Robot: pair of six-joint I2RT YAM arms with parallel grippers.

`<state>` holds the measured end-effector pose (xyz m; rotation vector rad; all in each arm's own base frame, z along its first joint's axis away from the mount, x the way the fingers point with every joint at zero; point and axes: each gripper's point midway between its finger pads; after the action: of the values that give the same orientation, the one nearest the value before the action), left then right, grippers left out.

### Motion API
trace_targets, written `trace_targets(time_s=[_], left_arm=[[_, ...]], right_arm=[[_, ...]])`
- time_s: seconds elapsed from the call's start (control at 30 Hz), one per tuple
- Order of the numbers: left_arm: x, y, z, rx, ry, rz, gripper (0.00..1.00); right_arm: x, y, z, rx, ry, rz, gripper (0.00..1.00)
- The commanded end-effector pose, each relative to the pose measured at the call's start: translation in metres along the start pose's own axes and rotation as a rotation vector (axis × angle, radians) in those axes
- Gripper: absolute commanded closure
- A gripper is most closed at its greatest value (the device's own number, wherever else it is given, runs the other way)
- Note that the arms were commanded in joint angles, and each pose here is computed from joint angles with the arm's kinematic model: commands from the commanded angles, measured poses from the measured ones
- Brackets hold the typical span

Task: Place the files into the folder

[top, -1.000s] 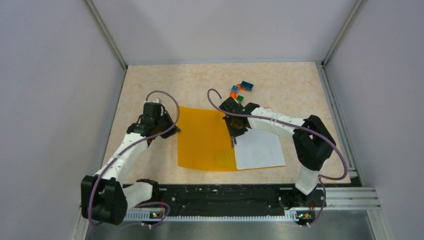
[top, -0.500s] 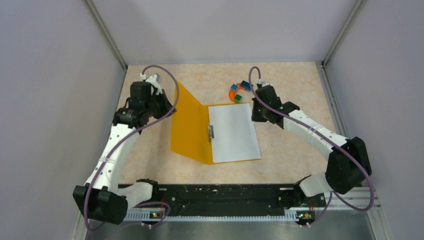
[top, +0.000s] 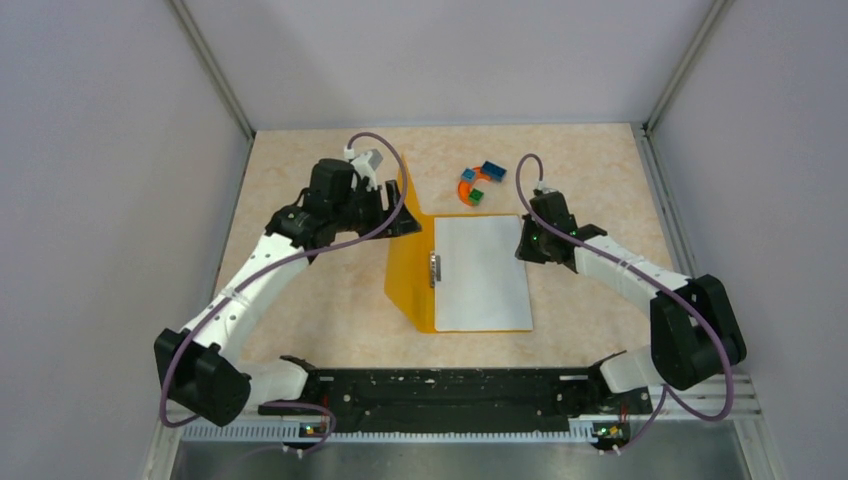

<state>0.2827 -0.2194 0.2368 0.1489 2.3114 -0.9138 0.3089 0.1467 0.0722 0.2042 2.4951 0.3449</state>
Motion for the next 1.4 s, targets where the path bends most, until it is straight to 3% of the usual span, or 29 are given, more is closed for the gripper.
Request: trace_targets(time_s=[0.0, 0.1, 0.2, 0.43, 0.63, 0.73, 0.87, 1.13, 1.37], left_arm=[[-0.020, -0.039, 0.011, 0.148, -0.089, -0.040, 0.22], [-0.016, -0.055, 0.022, 0.196, -0.076, -0.031, 0.17], [-0.010, -0.075, 0.035, 0.242, -0.060, -0.012, 0.02], [0.003, -0.102, 0.072, 0.329, -0.047, 0.014, 0.02], [0.010, -0.109, 0.102, 0.385, -0.067, 0.009, 0.02], [0.019, -0.104, 0.121, 0.381, -0.042, 0.007, 0.02], [0.038, -0.085, 0.152, 0.333, 0.006, -0.012, 0.02], [0.090, -0.033, 0.202, 0.192, 0.151, -0.072, 0.02], [0.113, -0.010, 0.205, 0.116, 0.209, -0.071, 0.02]], right_arm=[[-0.017, 0.010, -0.003, -0.049, -0.077, 0.015, 0.87], [-0.012, 0.006, 0.001, -0.043, -0.073, 0.025, 0.84], [-0.007, 0.001, 0.004, -0.032, -0.069, 0.039, 0.78], [-0.028, -0.010, -0.024, 0.003, -0.150, 0.068, 0.62], [-0.074, -0.037, -0.105, 0.125, -0.396, 0.124, 0.43], [-0.087, -0.040, -0.141, 0.121, -0.491, 0.150, 0.39], [-0.095, -0.033, -0.156, 0.094, -0.502, 0.135, 0.38], [-0.096, -0.017, -0.133, 0.046, -0.442, 0.111, 0.33], [-0.089, -0.010, -0.106, 0.022, -0.388, 0.112, 0.27]])
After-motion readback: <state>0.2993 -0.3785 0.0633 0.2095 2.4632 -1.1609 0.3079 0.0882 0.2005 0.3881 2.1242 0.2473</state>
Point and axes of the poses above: each gripper's point midway between its finger pads, its own z axis out along the fingers, its own y axis along the line the jaws close on, x = y × z, and after that the axes turned 2 degrees about z, right-handed
